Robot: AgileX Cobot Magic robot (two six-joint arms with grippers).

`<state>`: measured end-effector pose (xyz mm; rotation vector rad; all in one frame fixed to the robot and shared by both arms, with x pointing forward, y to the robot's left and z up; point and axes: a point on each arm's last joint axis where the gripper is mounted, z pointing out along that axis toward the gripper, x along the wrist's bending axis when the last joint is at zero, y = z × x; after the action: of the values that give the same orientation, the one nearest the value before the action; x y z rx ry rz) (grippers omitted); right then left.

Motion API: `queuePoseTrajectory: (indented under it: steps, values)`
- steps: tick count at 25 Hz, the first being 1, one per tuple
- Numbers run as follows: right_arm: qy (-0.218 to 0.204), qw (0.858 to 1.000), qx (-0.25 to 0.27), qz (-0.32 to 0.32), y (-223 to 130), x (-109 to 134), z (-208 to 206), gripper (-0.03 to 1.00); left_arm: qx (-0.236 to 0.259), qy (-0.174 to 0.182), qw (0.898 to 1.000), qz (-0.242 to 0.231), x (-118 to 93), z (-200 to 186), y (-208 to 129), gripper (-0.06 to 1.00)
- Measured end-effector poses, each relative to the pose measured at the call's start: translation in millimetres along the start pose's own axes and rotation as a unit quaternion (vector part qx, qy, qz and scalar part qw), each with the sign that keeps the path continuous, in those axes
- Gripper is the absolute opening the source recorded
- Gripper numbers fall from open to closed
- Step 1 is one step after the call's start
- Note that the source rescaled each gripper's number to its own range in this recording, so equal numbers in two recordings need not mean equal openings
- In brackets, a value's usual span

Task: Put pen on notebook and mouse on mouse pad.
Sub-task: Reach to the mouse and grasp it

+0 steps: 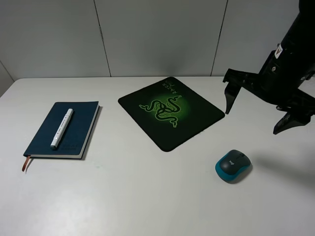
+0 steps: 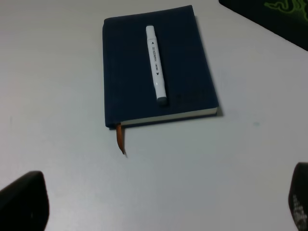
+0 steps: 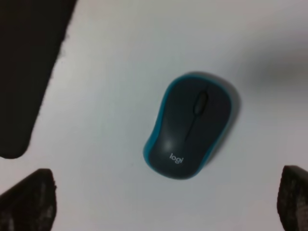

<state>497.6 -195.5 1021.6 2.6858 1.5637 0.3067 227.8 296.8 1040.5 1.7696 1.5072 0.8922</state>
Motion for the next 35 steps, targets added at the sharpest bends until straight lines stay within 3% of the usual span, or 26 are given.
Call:
queuePoseTrajectory:
  steps: [17,25,35]
  values:
    - [0.012,0.996,0.038,0.085,-28,-26,58,1.0,0.0,0.0,1.0,0.0,0,0,0,1.0]
    - [-0.019,0.993,0.068,0.099,-28,-24,91,1.0,0.0,0.0,1.0,0.0,0,0,0,1.0]
    - [-0.021,0.991,0.076,0.107,-26,-20,117,1.0,0.0,0.0,1.0,0.0,0,0,0,1.0]
